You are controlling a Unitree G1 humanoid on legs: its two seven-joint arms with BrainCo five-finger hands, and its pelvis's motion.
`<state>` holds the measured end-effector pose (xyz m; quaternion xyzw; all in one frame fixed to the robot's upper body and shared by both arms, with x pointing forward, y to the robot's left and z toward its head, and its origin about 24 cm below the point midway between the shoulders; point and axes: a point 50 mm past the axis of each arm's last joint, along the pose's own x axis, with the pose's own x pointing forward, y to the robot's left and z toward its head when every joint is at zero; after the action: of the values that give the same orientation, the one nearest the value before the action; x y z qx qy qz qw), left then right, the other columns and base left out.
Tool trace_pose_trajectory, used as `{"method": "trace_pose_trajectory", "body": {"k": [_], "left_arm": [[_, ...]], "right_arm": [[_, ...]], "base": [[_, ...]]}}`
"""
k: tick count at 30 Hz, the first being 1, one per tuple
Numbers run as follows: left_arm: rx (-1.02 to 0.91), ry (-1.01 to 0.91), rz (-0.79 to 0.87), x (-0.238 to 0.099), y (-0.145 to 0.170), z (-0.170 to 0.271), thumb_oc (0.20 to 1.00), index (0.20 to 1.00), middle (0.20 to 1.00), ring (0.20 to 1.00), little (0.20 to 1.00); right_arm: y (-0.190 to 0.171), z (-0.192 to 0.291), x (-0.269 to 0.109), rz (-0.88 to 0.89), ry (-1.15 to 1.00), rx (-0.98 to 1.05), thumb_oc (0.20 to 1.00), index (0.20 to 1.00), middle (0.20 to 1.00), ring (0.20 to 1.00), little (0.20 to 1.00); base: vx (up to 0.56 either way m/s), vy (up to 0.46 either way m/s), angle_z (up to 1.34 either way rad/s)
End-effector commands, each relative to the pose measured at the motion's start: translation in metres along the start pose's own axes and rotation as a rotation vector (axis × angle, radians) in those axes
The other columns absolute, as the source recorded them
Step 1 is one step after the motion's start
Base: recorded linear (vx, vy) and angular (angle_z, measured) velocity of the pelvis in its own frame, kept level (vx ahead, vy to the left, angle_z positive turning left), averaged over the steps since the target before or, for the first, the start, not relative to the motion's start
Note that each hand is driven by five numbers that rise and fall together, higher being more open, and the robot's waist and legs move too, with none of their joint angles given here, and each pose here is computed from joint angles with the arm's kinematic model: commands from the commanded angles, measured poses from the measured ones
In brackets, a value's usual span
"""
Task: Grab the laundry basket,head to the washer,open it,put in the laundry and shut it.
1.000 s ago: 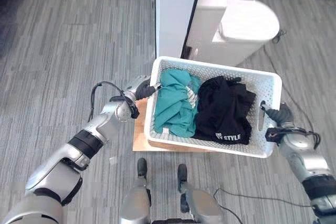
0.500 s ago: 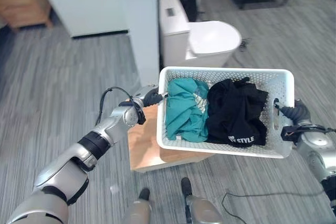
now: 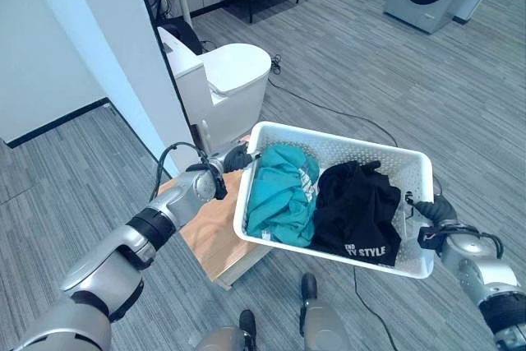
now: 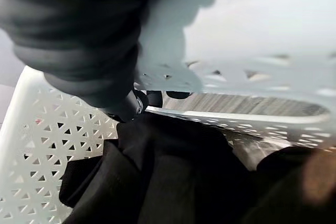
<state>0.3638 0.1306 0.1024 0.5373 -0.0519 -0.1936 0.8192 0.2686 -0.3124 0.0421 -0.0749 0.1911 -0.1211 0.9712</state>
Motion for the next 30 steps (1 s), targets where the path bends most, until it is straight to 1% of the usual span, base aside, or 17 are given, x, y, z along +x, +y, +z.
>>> {"method": "trace_pose_trajectory", "body": {"k": [1, 4, 6, 9, 11, 16, 20, 23, 26, 29, 30], "left_arm": [[-0.088, 0.034, 0.114, 0.0, 0.029, -0.009, 0.2, 0.2, 0.2, 0.2, 0.2], [-0.09, 0.05, 0.127, -0.002, 0.033, -0.014, 0.2, 0.2, 0.2, 0.2, 0.2], [-0.095, 0.055, 0.149, -0.004, 0.037, -0.016, 0.2, 0.2, 0.2, 0.2, 0.2], [-0.103, 0.06, 0.144, -0.004, 0.034, -0.017, 0.2, 0.2, 0.2, 0.2, 0.2], [-0.1, 0.055, 0.139, -0.001, 0.033, -0.014, 0.2, 0.2, 0.2, 0.2, 0.2], [-0.108, 0.047, 0.131, 0.005, 0.029, -0.007, 0.2, 0.2, 0.2, 0.2, 0.2], [-0.123, 0.044, 0.123, 0.008, 0.026, -0.005, 0.2, 0.2, 0.2, 0.2, 0.2], [-0.152, 0.016, 0.108, 0.012, 0.019, 0.006, 0.2, 0.2, 0.2, 0.2, 0.2], [-0.148, 0.026, 0.109, 0.012, 0.018, 0.003, 0.2, 0.2, 0.2, 0.2, 0.2], [-0.142, 0.077, 0.133, 0.006, 0.026, -0.013, 0.2, 0.2, 0.2, 0.2, 0.2], [-0.141, 0.089, 0.134, 0.005, 0.026, -0.016, 0.2, 0.2, 0.2, 0.2, 0.2]], "right_arm": [[0.031, 0.083, 0.007, 0.248, -0.325, 0.102, 0.2, 0.2, 0.2, 0.2, 0.2], [0.036, 0.076, 0.007, 0.261, -0.306, 0.119, 0.2, 0.2, 0.2, 0.2, 0.2], [0.034, 0.071, 0.006, 0.244, -0.295, 0.134, 0.2, 0.2, 0.2, 0.2, 0.2], [0.03, 0.067, 0.005, 0.227, -0.295, 0.157, 0.2, 0.2, 0.2, 0.2, 0.2], [0.018, 0.068, 0.001, 0.2, -0.31, 0.167, 0.2, 0.2, 0.2, 0.2, 0.2], [0.006, 0.072, -0.002, 0.172, -0.338, 0.168, 0.2, 0.2, 0.2, 0.2, 0.2], [0.009, 0.074, -0.006, 0.203, -0.347, 0.178, 0.2, 0.2, 0.2, 0.2, 0.2], [0.008, 0.074, -0.012, 0.223, -0.353, 0.172, 0.2, 0.2, 0.2, 0.2, 0.2], [0.019, 0.072, -0.01, 0.256, -0.344, 0.177, 0.2, 0.2, 0.2, 0.2, 0.2], [0.048, 0.07, -0.005, 0.341, -0.332, 0.214, 0.2, 0.2, 0.2, 0.2, 0.2], [0.051, 0.068, -0.005, 0.345, -0.328, 0.225, 0.2, 0.2, 0.2, 0.2, 0.2]], "base": [[-0.26, -0.129, -1.26], [-0.12, -0.128, -0.81], [-0.16, -0.296, -0.49], [-0.14, -0.315, -0.34], [-0.19, -0.365, 0.09], [-0.16, -0.272, 0.17], [-0.12, -0.266, -0.07], [-0.04, -0.14, -0.26], [0.1, -0.071, 0.1], [0.33, -0.077, -0.7], [0.39, -0.056, -1.06]]}}
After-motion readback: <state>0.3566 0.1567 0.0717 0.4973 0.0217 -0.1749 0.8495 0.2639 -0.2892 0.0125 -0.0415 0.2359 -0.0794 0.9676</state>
